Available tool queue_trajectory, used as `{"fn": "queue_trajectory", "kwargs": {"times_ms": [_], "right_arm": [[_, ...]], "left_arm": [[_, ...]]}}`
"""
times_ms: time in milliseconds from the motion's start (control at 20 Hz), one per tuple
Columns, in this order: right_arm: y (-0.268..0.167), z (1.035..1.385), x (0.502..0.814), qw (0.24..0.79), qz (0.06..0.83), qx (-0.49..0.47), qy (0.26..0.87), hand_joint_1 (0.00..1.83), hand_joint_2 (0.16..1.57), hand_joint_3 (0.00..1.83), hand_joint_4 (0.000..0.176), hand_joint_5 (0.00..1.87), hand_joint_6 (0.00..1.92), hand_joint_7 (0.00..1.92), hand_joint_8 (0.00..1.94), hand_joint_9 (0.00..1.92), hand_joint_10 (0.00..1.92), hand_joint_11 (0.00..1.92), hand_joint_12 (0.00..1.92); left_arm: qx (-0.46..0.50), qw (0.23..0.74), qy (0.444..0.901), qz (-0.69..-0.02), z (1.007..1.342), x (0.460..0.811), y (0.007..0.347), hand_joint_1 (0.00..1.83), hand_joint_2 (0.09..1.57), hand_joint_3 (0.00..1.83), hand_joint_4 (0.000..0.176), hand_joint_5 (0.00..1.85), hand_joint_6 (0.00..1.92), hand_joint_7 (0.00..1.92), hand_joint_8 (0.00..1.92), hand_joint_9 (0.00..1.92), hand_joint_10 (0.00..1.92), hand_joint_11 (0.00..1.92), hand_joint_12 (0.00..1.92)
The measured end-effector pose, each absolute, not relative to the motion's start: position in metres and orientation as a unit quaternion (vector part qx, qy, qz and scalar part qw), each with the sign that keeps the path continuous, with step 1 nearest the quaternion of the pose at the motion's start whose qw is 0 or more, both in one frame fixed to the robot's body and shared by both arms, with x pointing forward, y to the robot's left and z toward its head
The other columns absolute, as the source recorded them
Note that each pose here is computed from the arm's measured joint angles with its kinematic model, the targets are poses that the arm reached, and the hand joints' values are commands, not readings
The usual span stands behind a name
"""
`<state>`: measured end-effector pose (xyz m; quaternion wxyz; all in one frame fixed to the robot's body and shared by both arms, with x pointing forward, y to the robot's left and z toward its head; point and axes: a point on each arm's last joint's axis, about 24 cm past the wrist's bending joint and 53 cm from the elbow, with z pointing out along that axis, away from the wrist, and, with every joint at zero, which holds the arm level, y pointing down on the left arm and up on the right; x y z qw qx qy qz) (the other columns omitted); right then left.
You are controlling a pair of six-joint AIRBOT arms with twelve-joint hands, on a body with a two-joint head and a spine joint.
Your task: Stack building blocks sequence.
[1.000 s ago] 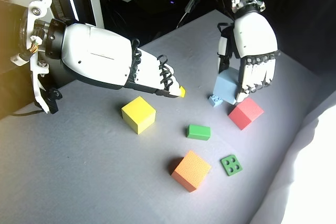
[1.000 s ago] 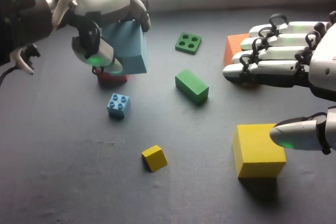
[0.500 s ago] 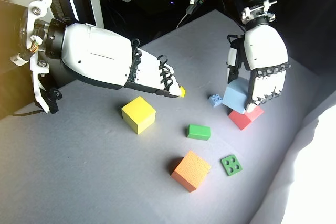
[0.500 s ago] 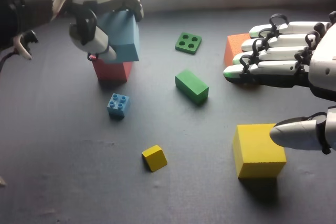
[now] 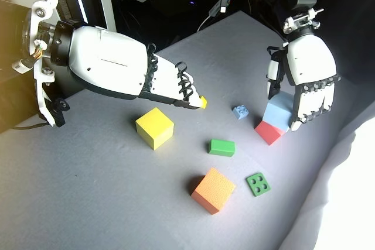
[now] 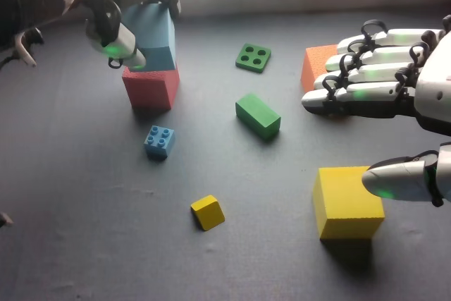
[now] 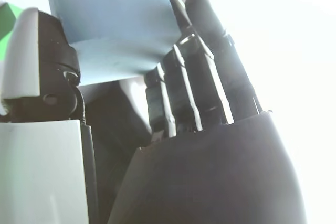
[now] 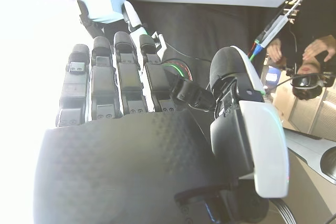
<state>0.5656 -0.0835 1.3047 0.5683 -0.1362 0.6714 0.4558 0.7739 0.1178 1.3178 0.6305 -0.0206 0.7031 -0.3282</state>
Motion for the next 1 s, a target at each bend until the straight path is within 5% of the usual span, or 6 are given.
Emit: {"fn": "queue_trajectory", "kwargs": {"times_ms": [200, 550, 800, 850, 900, 1000], "right_arm": [[-0.083, 1.305, 0.566, 0.568, 0.456, -0.136, 0.671, 0.01, 1.32, 0.00, 0.000, 0.23, 0.01, 0.24, 0.01, 0.18, 0.02, 0.00, 0.34], [-0.084, 1.304, 0.566, 0.568, 0.455, -0.136, 0.672, 0.00, 1.33, 0.00, 0.000, 0.22, 0.00, 0.22, 0.00, 0.15, 0.01, 0.00, 0.30], [-0.083, 1.305, 0.566, 0.568, 0.456, -0.136, 0.671, 0.01, 1.33, 0.00, 0.000, 0.24, 0.00, 0.25, 0.00, 0.18, 0.01, 0.00, 0.35], [-0.084, 1.305, 0.566, 0.568, 0.456, -0.136, 0.671, 0.05, 1.33, 0.00, 0.000, 0.26, 0.01, 0.27, 0.01, 0.19, 0.01, 0.00, 0.39], [-0.083, 1.305, 0.566, 0.568, 0.456, -0.136, 0.672, 0.07, 1.32, 0.00, 0.000, 0.26, 0.01, 0.27, 0.01, 0.20, 0.01, 0.00, 0.40], [-0.083, 1.305, 0.566, 0.568, 0.456, -0.136, 0.671, 0.08, 1.32, 0.00, 0.000, 0.27, 0.00, 0.28, 0.00, 0.21, 0.01, 0.00, 0.44]], "left_arm": [[-0.020, 0.625, 0.708, -0.327, 1.310, 0.780, 0.117, 1.21, 1.17, 0.00, 0.000, 0.90, 0.99, 0.88, 1.32, 0.73, 1.09, 0.44, 1.45], [-0.020, 0.620, 0.714, -0.325, 1.302, 0.785, 0.117, 1.20, 1.19, 0.00, 0.000, 0.85, 1.06, 0.84, 1.37, 0.69, 1.12, 0.41, 1.47], [-0.023, 0.618, 0.715, -0.327, 1.301, 0.786, 0.119, 1.16, 1.25, 0.00, 0.000, 0.66, 1.31, 0.79, 1.43, 0.50, 1.02, 0.27, 1.47], [-0.025, 0.616, 0.716, -0.327, 1.299, 0.786, 0.119, 1.28, 1.21, 0.00, 0.000, 0.60, 0.77, 0.78, 1.34, 0.51, 0.92, 0.29, 1.39], [-0.026, 0.616, 0.716, -0.327, 1.298, 0.787, 0.119, 1.15, 1.15, 0.00, 0.000, 0.64, 0.43, 0.65, 0.74, 0.52, 0.75, 0.26, 1.31], [-0.029, 0.613, 0.718, -0.328, 1.296, 0.787, 0.119, 1.11, 1.08, 0.00, 0.000, 0.68, 0.10, 0.72, 0.16, 0.57, 0.42, 0.20, 1.19]]}}
